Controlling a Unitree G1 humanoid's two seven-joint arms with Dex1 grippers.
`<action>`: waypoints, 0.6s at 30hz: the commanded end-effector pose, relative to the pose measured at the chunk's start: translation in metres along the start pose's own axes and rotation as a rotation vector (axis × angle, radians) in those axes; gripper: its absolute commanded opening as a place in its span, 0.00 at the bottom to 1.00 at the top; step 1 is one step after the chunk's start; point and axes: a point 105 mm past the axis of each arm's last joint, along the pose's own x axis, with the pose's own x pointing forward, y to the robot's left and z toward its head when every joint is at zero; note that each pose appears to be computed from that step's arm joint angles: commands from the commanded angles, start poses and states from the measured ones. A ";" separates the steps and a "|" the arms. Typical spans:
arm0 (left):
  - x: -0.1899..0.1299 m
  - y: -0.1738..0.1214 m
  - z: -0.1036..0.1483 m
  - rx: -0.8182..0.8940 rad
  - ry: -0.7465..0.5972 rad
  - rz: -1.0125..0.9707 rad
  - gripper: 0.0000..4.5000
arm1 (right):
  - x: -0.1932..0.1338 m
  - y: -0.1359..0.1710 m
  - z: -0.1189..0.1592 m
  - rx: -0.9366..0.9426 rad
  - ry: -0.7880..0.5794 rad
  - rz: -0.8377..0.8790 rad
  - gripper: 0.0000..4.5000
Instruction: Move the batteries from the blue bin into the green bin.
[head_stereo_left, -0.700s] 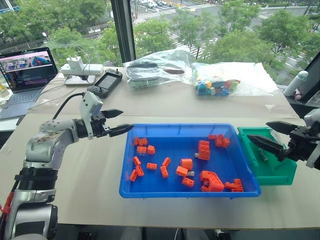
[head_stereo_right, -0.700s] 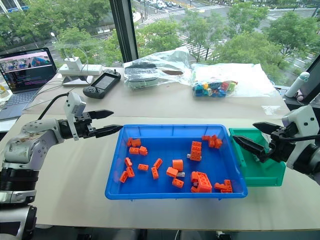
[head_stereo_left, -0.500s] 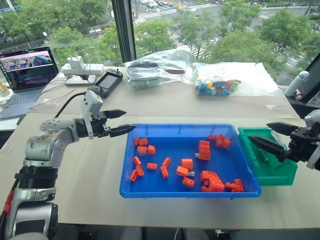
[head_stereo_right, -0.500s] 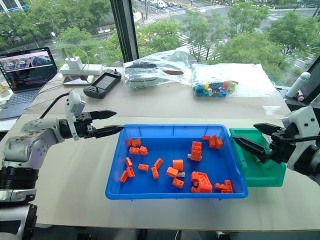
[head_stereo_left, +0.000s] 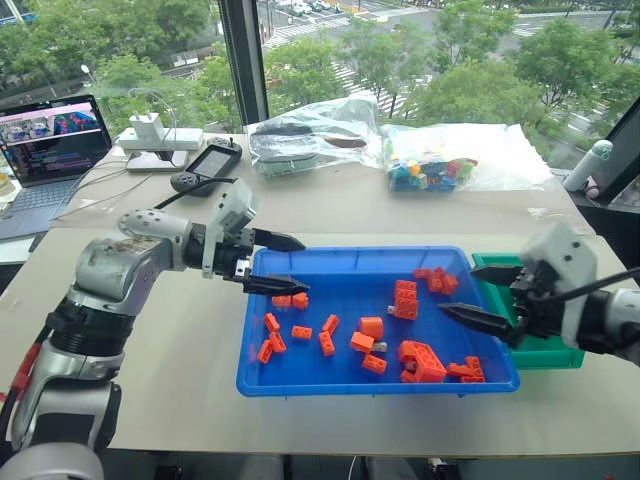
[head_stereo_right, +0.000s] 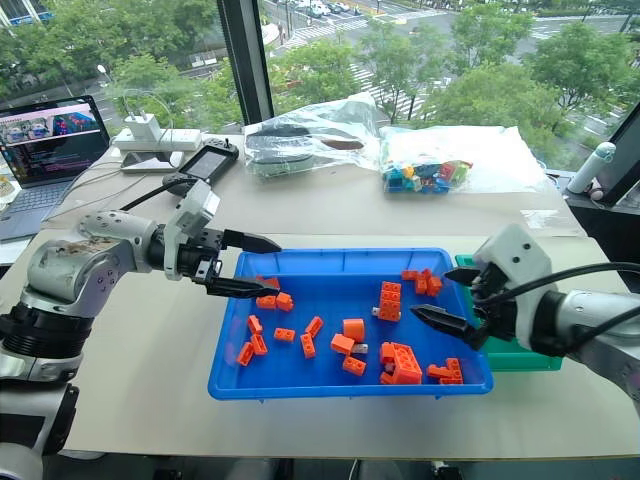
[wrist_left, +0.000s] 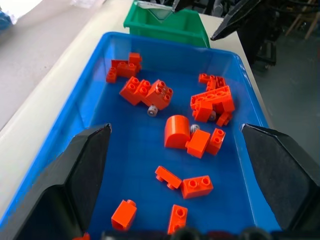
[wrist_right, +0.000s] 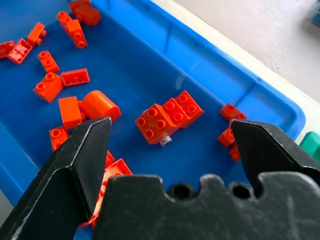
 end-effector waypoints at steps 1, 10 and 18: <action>-0.001 -0.002 -0.002 0.063 0.032 0.007 1.00 | 0.019 0.006 -0.006 0.005 0.045 0.016 0.98; 0.000 -0.008 0.000 0.066 -0.013 0.023 1.00 | 0.048 -0.007 -0.023 -0.220 0.139 -0.031 0.98; 0.001 -0.014 0.013 0.064 -0.058 -0.002 1.00 | 0.058 -0.001 -0.024 -0.396 0.137 0.039 0.98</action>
